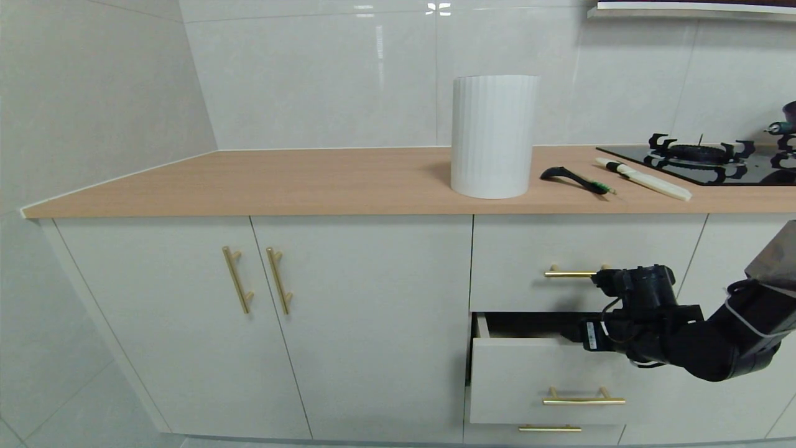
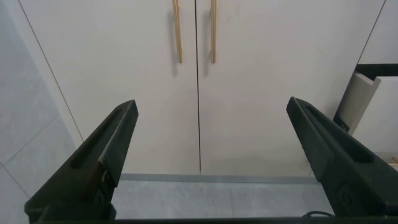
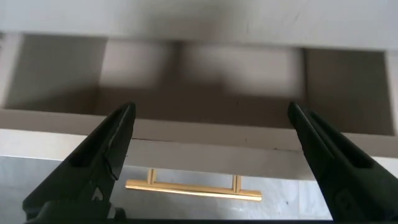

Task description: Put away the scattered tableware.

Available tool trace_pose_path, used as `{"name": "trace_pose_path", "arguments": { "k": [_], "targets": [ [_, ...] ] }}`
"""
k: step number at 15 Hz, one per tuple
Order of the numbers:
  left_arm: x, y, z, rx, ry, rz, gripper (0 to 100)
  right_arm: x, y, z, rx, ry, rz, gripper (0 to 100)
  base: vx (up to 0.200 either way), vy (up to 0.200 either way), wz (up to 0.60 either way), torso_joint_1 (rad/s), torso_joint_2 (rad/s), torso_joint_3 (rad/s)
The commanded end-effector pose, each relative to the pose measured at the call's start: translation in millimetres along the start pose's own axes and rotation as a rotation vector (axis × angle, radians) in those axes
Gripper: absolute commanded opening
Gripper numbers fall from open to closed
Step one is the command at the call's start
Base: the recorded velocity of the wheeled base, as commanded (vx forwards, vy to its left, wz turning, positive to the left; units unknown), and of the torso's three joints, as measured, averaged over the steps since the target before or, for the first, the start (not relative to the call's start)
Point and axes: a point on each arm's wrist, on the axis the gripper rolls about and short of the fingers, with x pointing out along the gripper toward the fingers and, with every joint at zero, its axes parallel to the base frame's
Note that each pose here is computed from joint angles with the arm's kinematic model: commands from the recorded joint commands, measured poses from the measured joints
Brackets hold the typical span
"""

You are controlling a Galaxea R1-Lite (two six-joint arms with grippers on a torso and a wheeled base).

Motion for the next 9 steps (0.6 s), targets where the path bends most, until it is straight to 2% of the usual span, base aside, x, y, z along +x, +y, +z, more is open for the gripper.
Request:
{"name": "trace_pose_path", "arguments": {
  "k": [1,5,9],
  "targets": [
    [0.0,0.0,0.0,0.0,0.0,0.001,100,5.0,-0.1,-6.7,-0.006,0.03,-0.002,100,0.0,0.0,0.0,0.0,0.0,0.0],
    [0.0,0.0,0.0,0.0,0.0,0.002,100,1.4,-0.4,-6.9,-0.011,0.045,-0.003,100,0.0,0.0,0.0,0.0,0.0,0.0],
    [0.0,0.0,0.0,0.0,0.0,0.001,100,-24.1,-0.9,0.0,-0.04,0.093,0.002,100,0.0,0.0,0.0,0.0,0.0,0.0]
  ]
}}
